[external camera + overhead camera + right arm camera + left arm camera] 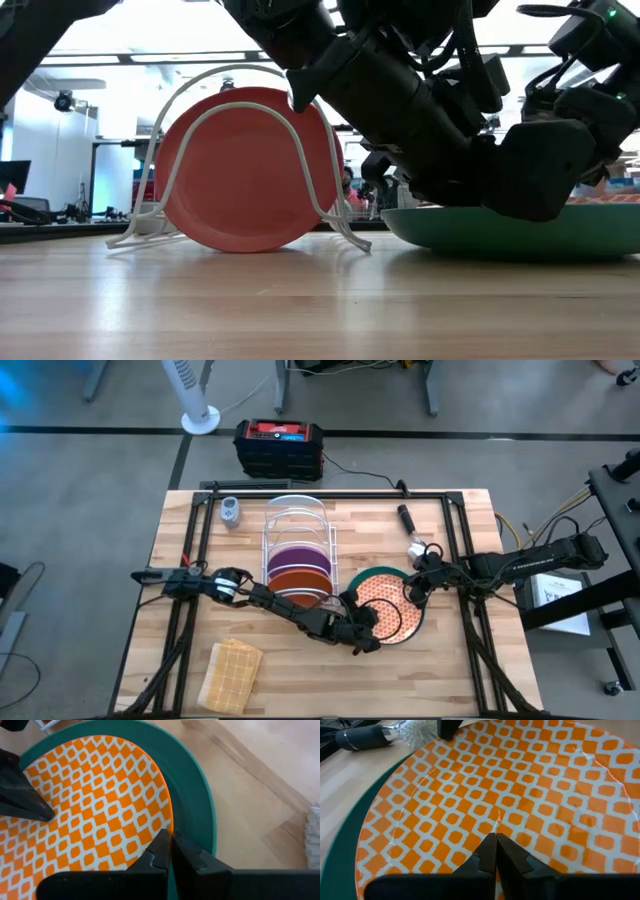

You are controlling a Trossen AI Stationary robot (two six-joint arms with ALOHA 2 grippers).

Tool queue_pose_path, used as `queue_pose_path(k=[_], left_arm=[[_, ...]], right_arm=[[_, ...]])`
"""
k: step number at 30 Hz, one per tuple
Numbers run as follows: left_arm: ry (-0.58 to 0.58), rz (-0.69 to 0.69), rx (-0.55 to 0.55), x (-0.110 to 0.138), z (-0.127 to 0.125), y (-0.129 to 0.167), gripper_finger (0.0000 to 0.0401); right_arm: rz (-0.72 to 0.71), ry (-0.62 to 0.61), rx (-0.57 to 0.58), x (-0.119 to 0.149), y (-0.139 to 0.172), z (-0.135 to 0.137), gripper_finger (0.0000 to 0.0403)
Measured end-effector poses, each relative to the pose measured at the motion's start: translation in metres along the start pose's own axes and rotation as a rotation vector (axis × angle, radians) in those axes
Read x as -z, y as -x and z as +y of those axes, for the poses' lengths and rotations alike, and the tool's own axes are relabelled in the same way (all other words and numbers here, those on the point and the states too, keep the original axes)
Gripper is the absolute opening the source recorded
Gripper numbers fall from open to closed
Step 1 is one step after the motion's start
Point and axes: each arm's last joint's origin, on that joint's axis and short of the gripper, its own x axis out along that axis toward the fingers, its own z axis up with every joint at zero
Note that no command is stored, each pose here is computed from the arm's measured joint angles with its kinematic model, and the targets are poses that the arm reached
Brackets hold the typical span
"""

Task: Sort dishes
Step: Put the orange/white plate into the dish rack

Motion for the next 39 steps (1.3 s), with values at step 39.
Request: queue_pose_path(k=[39], left_arm=[[-0.005,-0.005,0.001,-0.0004,0.0009,-0.0017,0.0]], right_arm=[[0.017,-0.007,0.014,0.0061,-0.0034,-0.0034,0.0]])
